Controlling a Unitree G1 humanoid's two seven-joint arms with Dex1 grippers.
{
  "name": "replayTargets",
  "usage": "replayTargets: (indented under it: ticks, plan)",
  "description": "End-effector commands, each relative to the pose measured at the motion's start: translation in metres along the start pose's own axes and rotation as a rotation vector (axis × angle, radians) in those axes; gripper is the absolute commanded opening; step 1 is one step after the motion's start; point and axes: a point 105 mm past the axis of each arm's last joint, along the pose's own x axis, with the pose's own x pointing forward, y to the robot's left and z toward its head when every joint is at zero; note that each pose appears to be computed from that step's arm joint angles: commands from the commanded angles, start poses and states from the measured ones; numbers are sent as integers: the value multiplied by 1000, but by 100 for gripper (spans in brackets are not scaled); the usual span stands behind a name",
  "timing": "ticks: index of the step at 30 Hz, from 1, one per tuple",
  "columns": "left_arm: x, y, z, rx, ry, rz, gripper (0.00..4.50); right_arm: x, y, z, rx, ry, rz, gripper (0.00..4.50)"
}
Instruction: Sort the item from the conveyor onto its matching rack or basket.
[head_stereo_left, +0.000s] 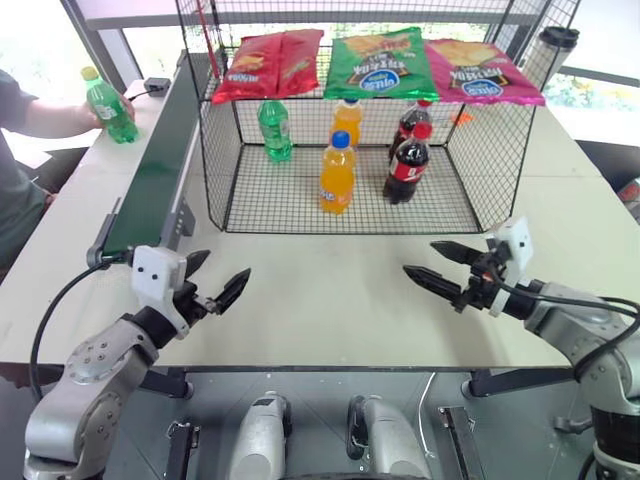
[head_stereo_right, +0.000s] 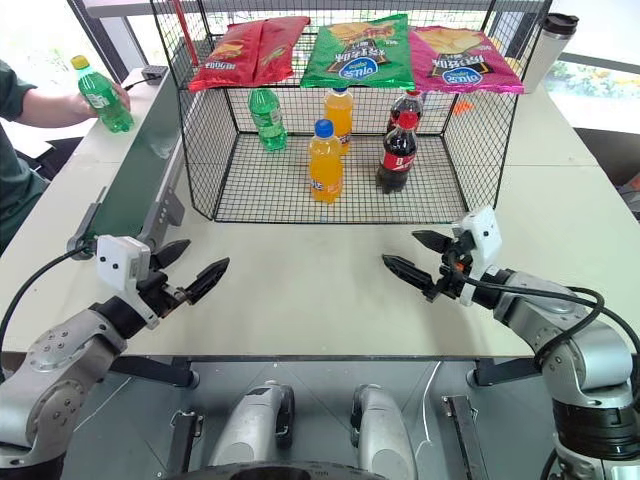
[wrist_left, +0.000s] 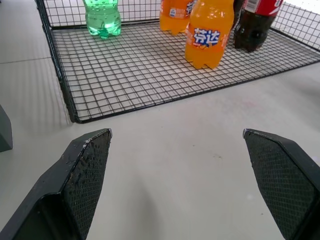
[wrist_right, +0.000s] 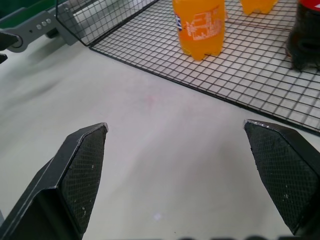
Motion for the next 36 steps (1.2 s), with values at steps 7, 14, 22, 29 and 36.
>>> replayTargets:
  ticks: [7, 14, 22, 29, 36]
  plan:
    - [-4, -6, 16, 32, -53, 8, 441, 6, 2, 9, -39, -28, 30, 450]
    - [-5, -7, 16, 15, -59, 14, 441, 8, 3, 6, -45, -23, 36, 450]
    - [-2, -7, 14, 17, -57, 16, 441, 9, 0, 6, -54, -20, 37, 450]
    - [0, -10, 14, 16, -54, 0, 441, 9, 1, 5, -68, -17, 32, 450]
    - [2, -11, 16, 18, -59, -9, 441, 9, 1, 5, -70, -19, 28, 450]
